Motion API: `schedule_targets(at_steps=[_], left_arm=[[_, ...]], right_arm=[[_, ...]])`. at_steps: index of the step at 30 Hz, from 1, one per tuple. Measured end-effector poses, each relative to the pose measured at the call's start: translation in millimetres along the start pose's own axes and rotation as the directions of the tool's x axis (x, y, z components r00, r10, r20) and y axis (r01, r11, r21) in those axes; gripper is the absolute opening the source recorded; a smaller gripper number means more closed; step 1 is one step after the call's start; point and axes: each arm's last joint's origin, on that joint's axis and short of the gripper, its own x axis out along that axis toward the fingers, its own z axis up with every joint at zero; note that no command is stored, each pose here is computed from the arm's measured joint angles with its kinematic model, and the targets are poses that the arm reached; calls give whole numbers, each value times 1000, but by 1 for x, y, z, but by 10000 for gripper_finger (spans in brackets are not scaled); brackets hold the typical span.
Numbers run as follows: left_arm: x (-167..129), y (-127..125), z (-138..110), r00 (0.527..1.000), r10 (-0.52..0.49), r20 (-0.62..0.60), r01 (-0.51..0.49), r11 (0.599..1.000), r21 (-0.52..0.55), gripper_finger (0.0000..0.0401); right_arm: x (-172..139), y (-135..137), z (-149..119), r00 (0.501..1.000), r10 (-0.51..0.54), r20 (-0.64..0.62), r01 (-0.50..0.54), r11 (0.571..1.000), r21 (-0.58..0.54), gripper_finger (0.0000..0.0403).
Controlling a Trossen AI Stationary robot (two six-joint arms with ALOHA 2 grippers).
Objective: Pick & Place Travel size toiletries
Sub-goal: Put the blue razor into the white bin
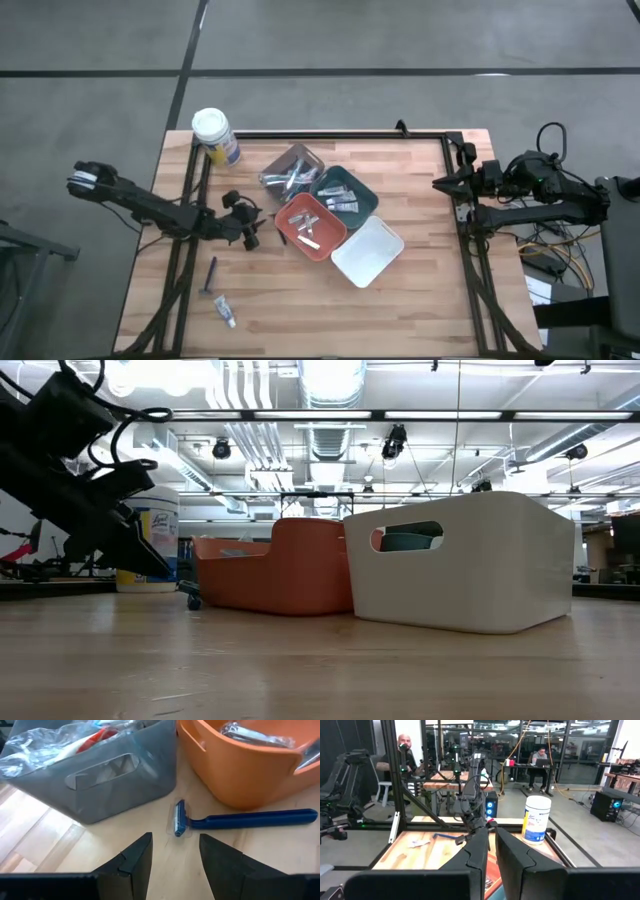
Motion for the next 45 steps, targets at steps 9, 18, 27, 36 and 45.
schedule_targets(at_steps=[9, 18, 27, 36, 45], left_arm=[[12, -6, -3, 999, 46, -8, -46, 997, 68, 168], [28, -13, 2, 996, 80, -30, -76, 992, 103, 168], [41, -18, 1, 989, 135, -56, -126, 983, 136, 168], [45, -21, 3, 990, 134, -30, -126, 972, 199, 167], [40, -21, 6, 997, 36, -71, -25, 989, 148, 148]], right_arm=[[0, 0, 0, 1000, 0, 0, 0, 1000, 1, 34], [0, 0, 0, 1000, 0, 0, 0, 1000, 1, 34], [0, 0, 0, 1000, 0, 0, 0, 1000, 1, 34], [0, 0, 0, 1000, 0, 0, 0, 1000, 1, 34], [0, 0, 0, 1000, 1, 0, -1, 1000, 1, 34]])
